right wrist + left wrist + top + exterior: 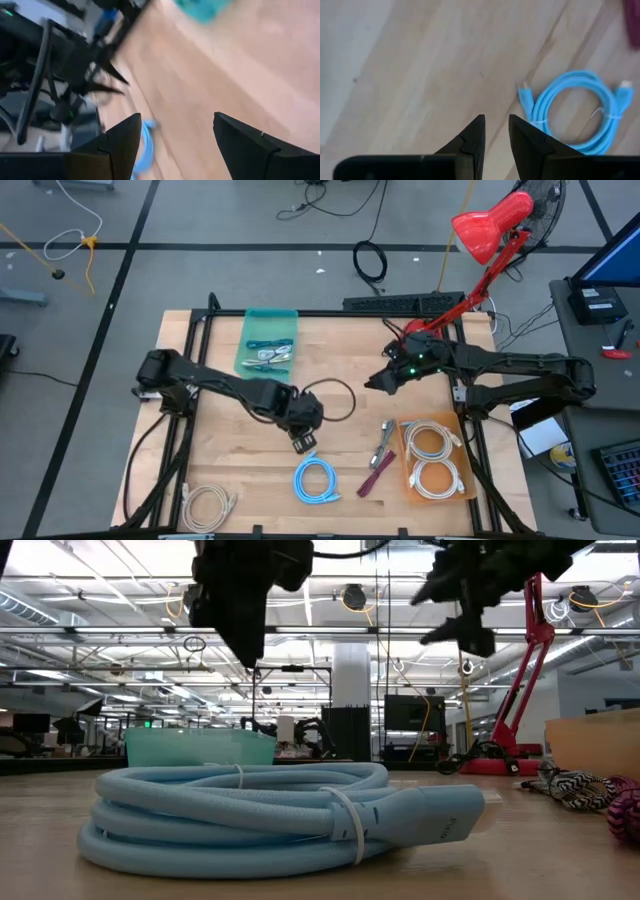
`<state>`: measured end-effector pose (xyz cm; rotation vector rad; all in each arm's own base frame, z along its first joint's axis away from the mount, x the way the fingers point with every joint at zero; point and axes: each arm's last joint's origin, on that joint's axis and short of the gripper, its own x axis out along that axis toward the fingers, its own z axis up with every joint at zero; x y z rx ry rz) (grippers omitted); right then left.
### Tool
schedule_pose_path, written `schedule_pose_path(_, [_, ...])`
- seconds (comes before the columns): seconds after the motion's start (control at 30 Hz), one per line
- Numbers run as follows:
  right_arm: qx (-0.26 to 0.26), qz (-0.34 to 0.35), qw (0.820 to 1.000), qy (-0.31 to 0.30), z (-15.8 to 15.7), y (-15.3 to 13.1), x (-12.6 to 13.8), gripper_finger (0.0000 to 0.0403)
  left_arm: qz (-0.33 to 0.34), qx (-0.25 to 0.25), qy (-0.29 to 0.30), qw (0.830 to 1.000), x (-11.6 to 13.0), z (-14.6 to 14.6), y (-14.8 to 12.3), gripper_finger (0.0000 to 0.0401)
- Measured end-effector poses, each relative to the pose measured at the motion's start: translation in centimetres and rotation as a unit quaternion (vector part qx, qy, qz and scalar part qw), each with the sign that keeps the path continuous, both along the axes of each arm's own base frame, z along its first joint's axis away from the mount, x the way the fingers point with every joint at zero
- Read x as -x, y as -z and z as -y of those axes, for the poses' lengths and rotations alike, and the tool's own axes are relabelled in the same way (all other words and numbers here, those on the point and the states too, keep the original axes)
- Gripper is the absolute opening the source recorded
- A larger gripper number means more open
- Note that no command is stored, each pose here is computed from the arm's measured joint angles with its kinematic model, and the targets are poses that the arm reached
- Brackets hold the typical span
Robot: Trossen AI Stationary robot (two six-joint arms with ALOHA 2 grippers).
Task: Pick & Place USB Port
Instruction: Put the white USB cable into the blue bin
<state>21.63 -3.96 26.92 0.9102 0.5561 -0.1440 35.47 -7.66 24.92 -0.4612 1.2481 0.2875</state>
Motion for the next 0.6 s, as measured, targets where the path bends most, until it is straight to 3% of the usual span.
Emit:
schedule_pose_path(0.27, [0.0, -0.111, 0.988, -0.105, -2.8, 1.8, 1.2, 0.0238, -0.034, 0.002, 0.013, 0.999, -0.4, 1.5, 2.0, 0.0088])
schedule_pose_path(0.6, [0.022, -0.112, 0.974, -0.195, -6.3, 1.9, 1.4, 0.0238, -0.021, 0.001, -0.015, 1.0, -0.5, 1.7, 1.9, 0.0088])
